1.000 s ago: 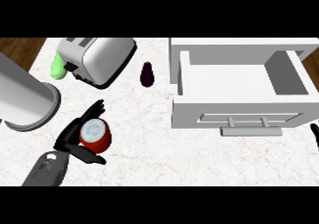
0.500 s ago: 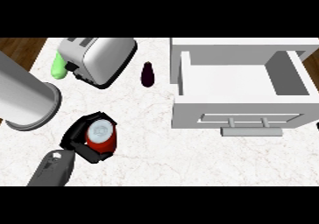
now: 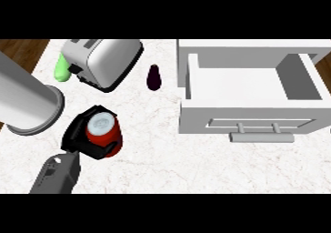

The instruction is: Pick up the can, place it into the drawer and close the drawer

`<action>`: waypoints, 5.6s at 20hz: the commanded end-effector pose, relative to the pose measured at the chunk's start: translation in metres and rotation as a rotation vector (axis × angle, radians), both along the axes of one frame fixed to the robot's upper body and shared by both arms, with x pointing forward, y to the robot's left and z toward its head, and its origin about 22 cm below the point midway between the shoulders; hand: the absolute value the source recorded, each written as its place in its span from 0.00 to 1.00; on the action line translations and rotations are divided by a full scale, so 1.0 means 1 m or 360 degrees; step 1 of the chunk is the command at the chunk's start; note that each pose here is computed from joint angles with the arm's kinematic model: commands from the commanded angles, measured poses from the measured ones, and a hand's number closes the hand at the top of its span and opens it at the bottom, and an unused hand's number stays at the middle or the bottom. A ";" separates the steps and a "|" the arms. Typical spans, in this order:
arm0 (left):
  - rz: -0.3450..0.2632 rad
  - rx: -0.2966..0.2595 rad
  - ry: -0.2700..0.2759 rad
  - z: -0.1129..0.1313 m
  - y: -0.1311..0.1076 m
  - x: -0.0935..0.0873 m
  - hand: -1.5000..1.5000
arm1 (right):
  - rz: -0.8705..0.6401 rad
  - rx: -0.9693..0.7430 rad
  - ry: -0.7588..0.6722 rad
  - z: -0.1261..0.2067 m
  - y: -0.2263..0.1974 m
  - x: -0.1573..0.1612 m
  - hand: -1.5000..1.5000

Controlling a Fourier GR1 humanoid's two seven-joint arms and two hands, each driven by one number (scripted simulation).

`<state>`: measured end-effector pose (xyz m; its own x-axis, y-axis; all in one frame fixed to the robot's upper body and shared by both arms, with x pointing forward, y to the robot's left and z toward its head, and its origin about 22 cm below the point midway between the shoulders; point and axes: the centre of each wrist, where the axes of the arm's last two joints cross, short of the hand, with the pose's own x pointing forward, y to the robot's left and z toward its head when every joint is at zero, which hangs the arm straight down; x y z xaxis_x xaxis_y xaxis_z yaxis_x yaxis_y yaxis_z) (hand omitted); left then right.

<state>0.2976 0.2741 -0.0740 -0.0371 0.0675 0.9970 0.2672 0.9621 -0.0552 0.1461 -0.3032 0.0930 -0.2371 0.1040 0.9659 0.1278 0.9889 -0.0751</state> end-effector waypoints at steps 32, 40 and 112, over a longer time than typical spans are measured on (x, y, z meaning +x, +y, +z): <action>0.0253 0.0144 -0.0365 0.252 -0.202 0.065 1.00 | -0.0004 -0.0003 -0.0024 0.000 -0.003 -0.003 0.00; 0.0260 0.0176 -0.0352 0.275 -0.244 0.085 1.00 | -0.0025 -0.0013 -0.0037 0.004 0.004 -0.008 0.00; 0.0616 0.0412 -0.0280 0.246 -0.289 0.125 0.00 | 0.0087 -0.0587 -0.0306 0.051 0.014 0.032 0.00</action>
<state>0.4270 -0.0051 0.1599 -0.1839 -0.2672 0.9459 -0.1282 0.9606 0.2465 0.1773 -0.2897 0.1381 -0.4024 0.3448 0.8480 0.1164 0.9381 -0.3262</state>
